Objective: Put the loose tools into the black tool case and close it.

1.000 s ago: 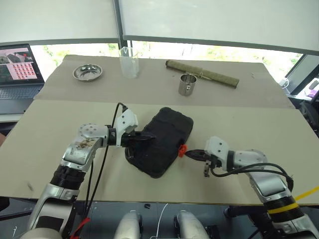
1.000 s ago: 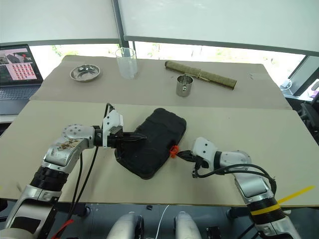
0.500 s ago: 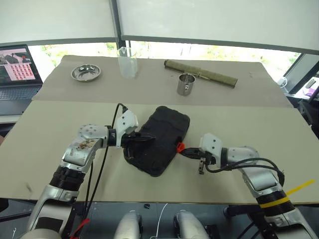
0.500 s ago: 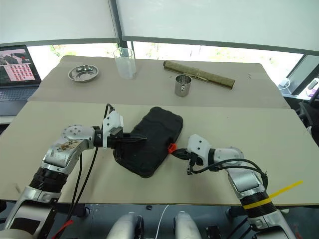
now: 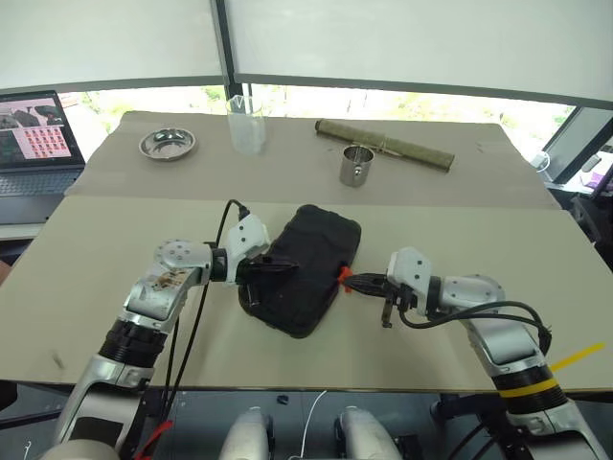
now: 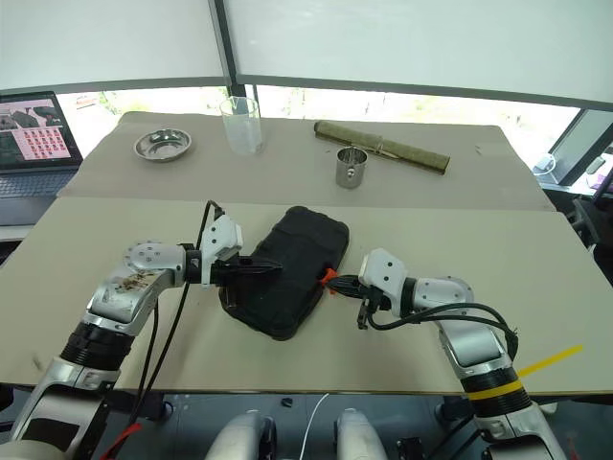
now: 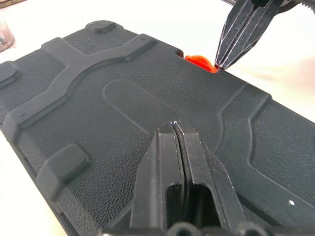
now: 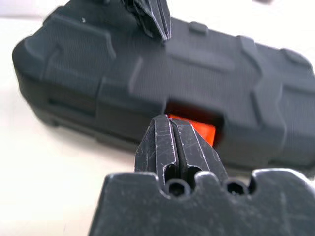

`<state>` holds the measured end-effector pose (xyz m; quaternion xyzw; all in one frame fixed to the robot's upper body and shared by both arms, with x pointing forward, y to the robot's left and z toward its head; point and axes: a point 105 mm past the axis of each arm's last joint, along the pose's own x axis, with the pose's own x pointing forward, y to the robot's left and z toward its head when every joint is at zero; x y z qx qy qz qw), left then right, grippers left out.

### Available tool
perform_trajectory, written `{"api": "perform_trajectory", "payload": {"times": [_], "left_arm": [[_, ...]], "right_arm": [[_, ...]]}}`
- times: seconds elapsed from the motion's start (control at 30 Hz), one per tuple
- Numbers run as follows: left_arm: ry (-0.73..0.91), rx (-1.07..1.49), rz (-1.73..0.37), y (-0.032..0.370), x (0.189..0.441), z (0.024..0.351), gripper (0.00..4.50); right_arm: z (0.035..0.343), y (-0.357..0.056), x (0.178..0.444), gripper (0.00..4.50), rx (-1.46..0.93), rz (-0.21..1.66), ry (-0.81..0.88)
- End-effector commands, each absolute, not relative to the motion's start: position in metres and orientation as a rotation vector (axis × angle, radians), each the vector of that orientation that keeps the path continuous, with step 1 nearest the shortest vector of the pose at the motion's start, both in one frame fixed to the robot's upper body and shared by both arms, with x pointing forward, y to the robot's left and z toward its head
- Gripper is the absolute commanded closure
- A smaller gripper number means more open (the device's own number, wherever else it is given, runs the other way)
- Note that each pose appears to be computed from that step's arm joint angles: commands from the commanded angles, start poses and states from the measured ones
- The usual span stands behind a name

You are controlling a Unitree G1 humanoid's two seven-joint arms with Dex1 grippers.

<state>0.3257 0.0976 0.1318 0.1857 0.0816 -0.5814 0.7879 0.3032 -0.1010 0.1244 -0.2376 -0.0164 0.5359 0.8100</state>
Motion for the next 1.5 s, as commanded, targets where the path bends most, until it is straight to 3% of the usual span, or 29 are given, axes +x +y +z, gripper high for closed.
{"api": "perform_trajectory", "payload": {"times": [0.03,0.27,0.47,0.87,1.5], "left_arm": [[0.308,0.385,-1.259,0.1,0.32,0.102,4.44],[0.304,0.378,-1.259,0.099,0.32,0.103,4.44],[0.287,0.377,-1.254,0.098,0.323,0.108,4.44],[0.303,0.393,-1.197,0.099,0.334,0.107,4.44],[0.393,0.428,-1.153,0.101,0.336,0.089,4.44]], "right_arm": [[0.135,-0.103,0.305,4.5,-0.528,1.131,-0.086],[0.144,-0.114,0.297,4.5,-0.466,1.15,-0.074],[0.132,-0.137,0.307,4.5,-0.523,1.061,-0.003],[0.125,-0.107,0.308,4.5,-0.521,1.142,-0.032],[0.114,-0.097,0.318,4.5,-0.549,1.146,-0.003]]}}
